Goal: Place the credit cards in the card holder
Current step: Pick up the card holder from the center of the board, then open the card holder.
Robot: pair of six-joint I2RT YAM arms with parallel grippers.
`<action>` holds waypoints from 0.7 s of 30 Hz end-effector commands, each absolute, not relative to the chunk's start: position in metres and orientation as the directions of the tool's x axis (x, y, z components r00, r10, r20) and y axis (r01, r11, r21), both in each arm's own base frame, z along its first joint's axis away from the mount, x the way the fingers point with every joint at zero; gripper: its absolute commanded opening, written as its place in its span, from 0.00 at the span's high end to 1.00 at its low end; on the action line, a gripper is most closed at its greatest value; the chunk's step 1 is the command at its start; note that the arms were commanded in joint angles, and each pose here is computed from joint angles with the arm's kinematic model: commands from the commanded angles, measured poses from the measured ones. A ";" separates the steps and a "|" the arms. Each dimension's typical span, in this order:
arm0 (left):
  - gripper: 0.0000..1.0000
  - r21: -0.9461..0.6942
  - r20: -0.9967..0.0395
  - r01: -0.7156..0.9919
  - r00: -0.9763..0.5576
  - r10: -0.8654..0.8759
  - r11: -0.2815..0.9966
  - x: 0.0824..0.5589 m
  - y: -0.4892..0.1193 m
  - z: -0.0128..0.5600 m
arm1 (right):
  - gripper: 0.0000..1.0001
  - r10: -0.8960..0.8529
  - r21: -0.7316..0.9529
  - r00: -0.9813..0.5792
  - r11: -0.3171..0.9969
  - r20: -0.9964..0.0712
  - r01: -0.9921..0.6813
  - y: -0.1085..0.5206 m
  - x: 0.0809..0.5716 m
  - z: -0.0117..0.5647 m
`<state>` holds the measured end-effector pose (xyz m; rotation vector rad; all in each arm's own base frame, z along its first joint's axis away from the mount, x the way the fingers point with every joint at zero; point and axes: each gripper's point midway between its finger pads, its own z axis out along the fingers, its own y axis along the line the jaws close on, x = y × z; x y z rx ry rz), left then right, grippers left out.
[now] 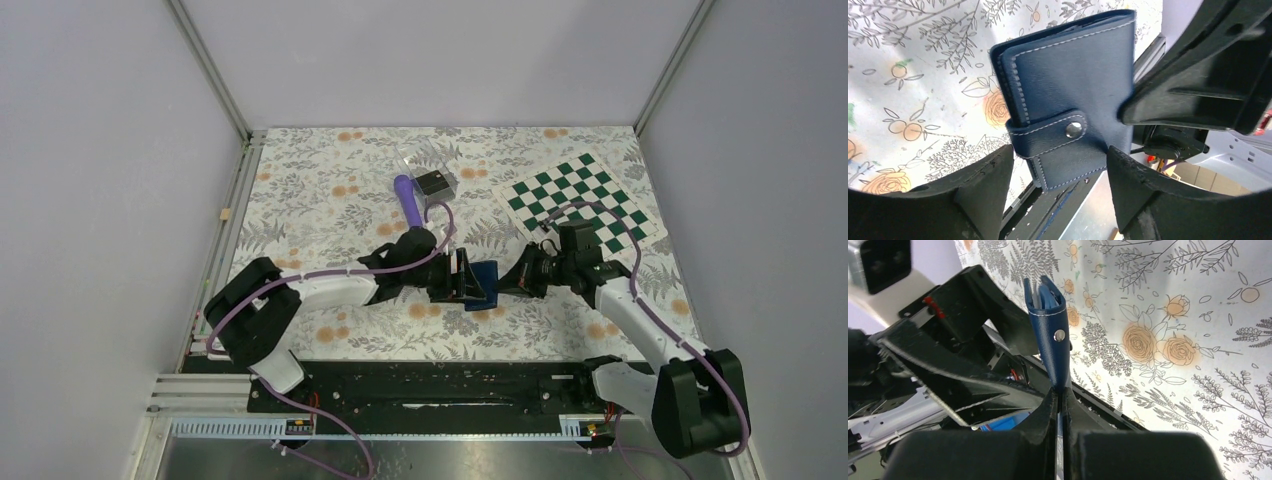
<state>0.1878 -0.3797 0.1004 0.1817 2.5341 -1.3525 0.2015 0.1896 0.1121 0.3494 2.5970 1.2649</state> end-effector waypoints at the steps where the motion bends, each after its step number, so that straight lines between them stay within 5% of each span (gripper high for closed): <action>1: 0.31 -0.832 -0.315 0.265 -0.949 -0.021 0.487 0.182 -0.384 0.121 | 1.00 0.284 0.827 -0.947 0.561 -0.149 0.038 0.194 0.191 0.136; 6: 0.30 -0.830 -0.314 0.261 -0.949 -0.026 0.493 0.183 -0.382 0.119 | 1.00 0.294 0.846 -0.937 0.534 -0.190 -0.004 0.195 0.189 0.155; 14: 0.59 -0.894 -0.399 0.378 -0.916 -0.046 0.241 0.167 -0.388 0.179 | 1.00 0.271 0.865 -0.945 0.501 -0.183 -0.024 0.199 0.183 0.162; 21: 1.00 -0.871 -0.463 0.435 -0.882 -0.088 0.228 0.159 -0.369 0.204 | 0.62 0.281 0.873 -0.932 0.483 -0.231 -0.071 0.199 0.184 0.171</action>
